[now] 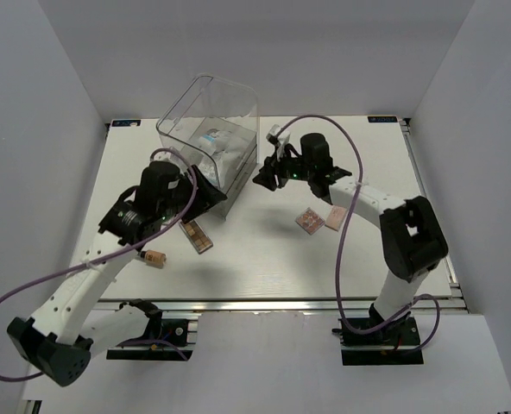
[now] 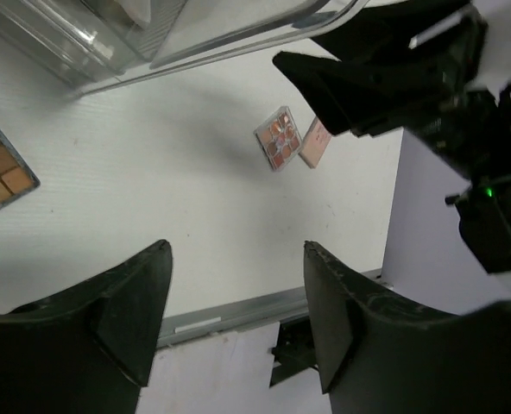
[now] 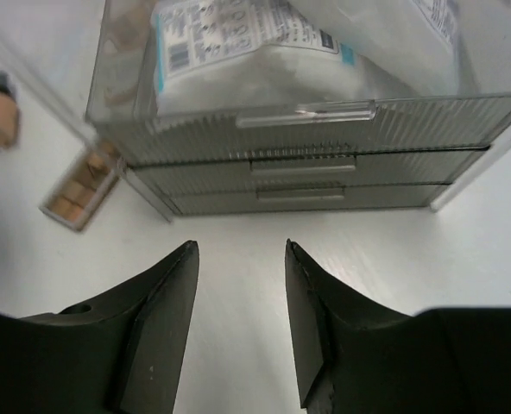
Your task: Organize the makeup
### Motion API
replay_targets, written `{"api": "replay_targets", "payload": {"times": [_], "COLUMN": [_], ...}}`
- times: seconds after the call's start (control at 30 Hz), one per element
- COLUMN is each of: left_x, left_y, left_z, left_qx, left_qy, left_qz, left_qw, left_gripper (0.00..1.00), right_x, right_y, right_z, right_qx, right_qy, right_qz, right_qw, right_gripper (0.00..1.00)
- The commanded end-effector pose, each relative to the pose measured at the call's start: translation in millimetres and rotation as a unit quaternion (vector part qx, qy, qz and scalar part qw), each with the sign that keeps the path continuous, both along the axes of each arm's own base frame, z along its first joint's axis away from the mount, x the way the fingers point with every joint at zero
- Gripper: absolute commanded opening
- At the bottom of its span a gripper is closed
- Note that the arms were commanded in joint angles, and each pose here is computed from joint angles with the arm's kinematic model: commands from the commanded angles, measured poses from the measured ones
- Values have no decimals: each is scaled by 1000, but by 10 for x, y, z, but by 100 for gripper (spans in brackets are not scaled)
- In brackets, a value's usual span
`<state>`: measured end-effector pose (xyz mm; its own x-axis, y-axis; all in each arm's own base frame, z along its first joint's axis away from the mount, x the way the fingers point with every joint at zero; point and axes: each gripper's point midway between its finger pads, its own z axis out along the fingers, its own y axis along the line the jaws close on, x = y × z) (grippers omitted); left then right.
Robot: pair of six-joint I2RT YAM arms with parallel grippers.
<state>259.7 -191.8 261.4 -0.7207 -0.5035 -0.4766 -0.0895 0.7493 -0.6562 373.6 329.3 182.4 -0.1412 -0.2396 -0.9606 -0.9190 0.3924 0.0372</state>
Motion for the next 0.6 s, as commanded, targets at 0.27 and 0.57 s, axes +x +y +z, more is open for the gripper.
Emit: {"api": "replay_targets", "payload": {"times": [0.27, 0.57], "left_x": [32, 83], "left_y": [254, 286], "left_z": [135, 173], "left_qx": [-42, -38], "left_qy": [-114, -116], "left_qz": [70, 85], "left_qw": [990, 989], "left_gripper": [77, 78], "right_x": [359, 651], "right_y": [401, 427], "right_z": [-132, -392], "right_qx": [110, 149], "right_qy": [324, 394], "right_qz": [-66, -79], "right_qw": [937, 904], "right_gripper": [49, 49]}}
